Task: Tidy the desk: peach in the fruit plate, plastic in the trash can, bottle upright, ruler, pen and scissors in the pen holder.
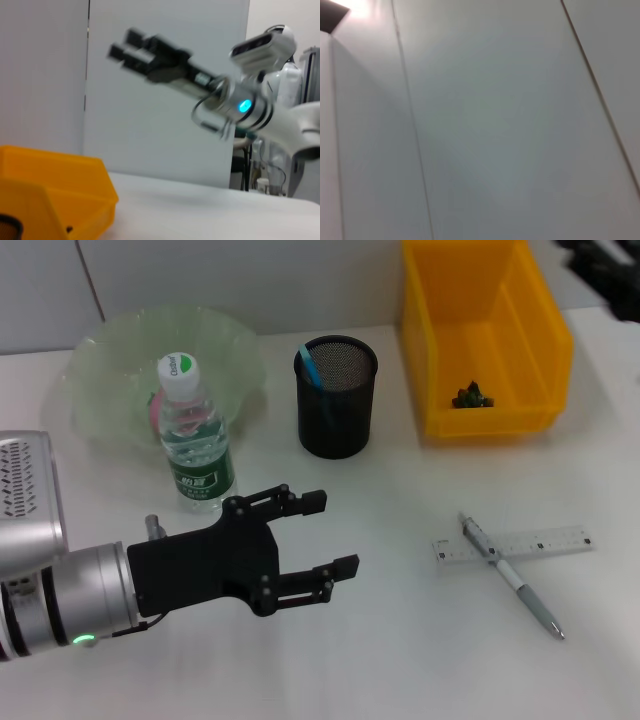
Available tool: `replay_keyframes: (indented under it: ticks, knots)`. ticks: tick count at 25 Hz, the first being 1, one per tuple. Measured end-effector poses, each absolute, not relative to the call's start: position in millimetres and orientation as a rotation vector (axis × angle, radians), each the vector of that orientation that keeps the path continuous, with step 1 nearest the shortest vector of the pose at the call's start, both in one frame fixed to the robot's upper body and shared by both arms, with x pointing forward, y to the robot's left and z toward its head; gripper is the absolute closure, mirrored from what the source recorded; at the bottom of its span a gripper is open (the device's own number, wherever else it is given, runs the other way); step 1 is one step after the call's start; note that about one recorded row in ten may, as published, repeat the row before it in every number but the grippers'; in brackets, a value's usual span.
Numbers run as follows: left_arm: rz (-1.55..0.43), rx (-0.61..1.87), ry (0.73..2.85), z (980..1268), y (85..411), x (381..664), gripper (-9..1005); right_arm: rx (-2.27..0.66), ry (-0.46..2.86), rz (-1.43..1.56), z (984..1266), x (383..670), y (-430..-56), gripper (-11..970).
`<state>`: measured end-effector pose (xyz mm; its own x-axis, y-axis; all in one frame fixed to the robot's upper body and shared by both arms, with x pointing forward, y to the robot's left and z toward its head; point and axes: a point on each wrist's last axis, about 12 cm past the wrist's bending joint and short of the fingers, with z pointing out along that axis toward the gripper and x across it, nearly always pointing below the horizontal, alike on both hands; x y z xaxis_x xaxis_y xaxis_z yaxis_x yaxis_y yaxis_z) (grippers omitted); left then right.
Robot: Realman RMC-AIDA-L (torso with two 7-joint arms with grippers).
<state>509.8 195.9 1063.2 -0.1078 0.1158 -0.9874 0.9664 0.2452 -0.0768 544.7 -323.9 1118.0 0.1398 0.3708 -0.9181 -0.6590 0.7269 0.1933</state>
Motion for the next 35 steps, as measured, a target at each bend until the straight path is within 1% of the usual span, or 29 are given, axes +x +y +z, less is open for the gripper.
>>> replay_keyframes:
  ticks: [3, 7, 9, 12, 13, 14, 15, 19, 21, 24, 29, 35]
  knots:
    - [-1.021, 1.085, 1.506, 1062, 202, 511, 211, -0.330, 1.279, 0.774, 1136, 525, -358, 233]
    - [-1.020, 1.090, 1.544, 1060, 208, 511, 211, -0.490, 1.499, 0.801, 1172, 515, -390, 235]
    - [-1.019, 1.091, 1.547, 1060, 209, 511, 211, -0.636, 1.685, 0.840, 1191, 520, -395, 237]
    - [-1.015, 1.093, 1.549, 1060, 211, 511, 211, -0.873, 1.937, 0.875, 1217, 535, -390, 241]
    - [-1.015, 1.093, 1.549, 1060, 211, 511, 211, -0.936, 1.985, 0.876, 1222, 540, -386, 242]
    - [-1.016, 1.102, 1.546, 1061, 210, 511, 211, -1.072, 2.078, 0.857, 1228, 553, -374, 243]
    - [-1.016, 1.108, 1.546, 1060, 210, 512, 211, -1.072, 2.078, 0.857, 1228, 553, -374, 245]
    - [-1.023, 1.126, 1.554, 1059, 208, 511, 211, -1.378, 2.199, 0.790, 1224, 567, -337, 250]
    - [-1.031, 1.132, 1.565, 1059, 207, 510, 211, -1.517, 2.219, 0.710, 1218, 570, -319, 252]
    - [-1.039, 1.131, 1.576, 1058, 207, 509, 211, -1.696, 2.221, 0.494, 1206, 572, -293, 256]
    - [-1.047, 1.123, 1.578, 1057, 204, 509, 211, -1.898, 2.138, 0.270, 1189, 569, -261, 262]
    - [-1.054, 1.125, 1.572, 1058, 199, 510, 211, -1.974, 2.068, 0.212, 1185, 569, -250, 270]
